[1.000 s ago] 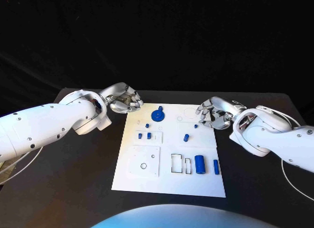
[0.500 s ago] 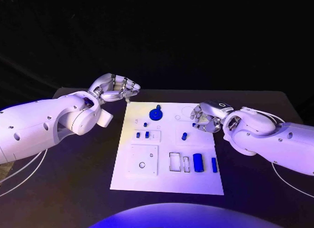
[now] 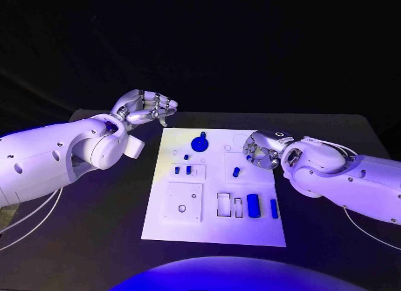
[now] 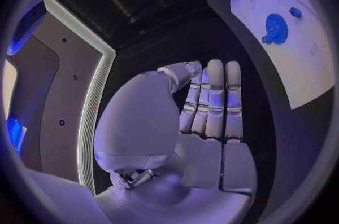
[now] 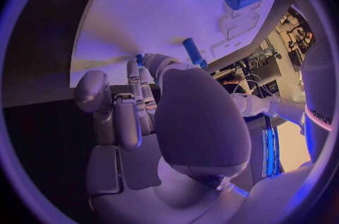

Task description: Assemble the parts on the task board

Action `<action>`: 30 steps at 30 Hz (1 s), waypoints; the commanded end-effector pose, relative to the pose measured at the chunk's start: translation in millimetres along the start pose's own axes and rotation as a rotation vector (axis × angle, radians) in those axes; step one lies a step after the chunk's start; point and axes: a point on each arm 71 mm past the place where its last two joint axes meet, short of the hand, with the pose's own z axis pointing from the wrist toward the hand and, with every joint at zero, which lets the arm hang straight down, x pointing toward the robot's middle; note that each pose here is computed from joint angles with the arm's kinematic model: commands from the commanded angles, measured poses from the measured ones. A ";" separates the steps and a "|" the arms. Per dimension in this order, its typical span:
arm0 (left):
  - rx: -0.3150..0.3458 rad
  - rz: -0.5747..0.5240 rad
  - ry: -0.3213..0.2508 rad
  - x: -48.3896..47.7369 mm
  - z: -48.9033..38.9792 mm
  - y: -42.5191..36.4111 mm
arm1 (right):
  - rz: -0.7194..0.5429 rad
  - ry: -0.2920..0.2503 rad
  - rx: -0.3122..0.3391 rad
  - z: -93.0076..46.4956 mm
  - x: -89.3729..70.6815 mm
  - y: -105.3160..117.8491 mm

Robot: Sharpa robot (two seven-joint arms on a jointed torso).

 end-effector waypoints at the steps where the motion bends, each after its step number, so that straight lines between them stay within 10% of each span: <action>1: 0.017 -0.022 -0.002 0.7 0.2 -2.2 | -0.035 0.037 -0.001 0.3 6.5 2.6; 21: 0.004 -0.025 0.006 1.5 0.4 -1.3 | -0.103 0.078 0.013 2.8 19.4 7.2; 30: 0.002 -0.027 0.011 2.6 0.7 -1.3 | -0.071 -0.037 0.002 1.4 12.4 9.8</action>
